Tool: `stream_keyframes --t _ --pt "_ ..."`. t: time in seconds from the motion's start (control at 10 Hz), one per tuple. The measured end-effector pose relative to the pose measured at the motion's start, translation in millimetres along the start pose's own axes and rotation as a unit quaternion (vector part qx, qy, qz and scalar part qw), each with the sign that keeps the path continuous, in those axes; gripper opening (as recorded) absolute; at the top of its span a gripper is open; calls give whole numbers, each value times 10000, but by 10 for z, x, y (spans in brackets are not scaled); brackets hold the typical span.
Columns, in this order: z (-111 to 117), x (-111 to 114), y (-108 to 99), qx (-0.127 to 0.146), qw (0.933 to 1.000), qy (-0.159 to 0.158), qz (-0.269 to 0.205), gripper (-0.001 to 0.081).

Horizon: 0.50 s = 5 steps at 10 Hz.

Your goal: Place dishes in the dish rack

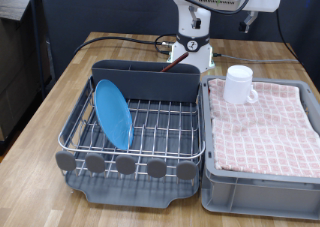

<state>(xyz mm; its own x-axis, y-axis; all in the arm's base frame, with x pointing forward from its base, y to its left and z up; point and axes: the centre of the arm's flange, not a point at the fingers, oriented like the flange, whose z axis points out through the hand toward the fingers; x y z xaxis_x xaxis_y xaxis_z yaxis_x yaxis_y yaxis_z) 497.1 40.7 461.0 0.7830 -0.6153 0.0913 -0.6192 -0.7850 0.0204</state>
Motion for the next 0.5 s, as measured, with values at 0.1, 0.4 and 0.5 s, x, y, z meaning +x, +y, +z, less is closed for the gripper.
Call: stream_keyframes --t 0.1,0.4,0.5 --pt "6 -4 -6 -5 10000 -36 -70 803" --pt "-96 -263 -237 -75 9991 -203 -363 803" --pt "-147 -393 -346 -76 9991 -213 -369 803"
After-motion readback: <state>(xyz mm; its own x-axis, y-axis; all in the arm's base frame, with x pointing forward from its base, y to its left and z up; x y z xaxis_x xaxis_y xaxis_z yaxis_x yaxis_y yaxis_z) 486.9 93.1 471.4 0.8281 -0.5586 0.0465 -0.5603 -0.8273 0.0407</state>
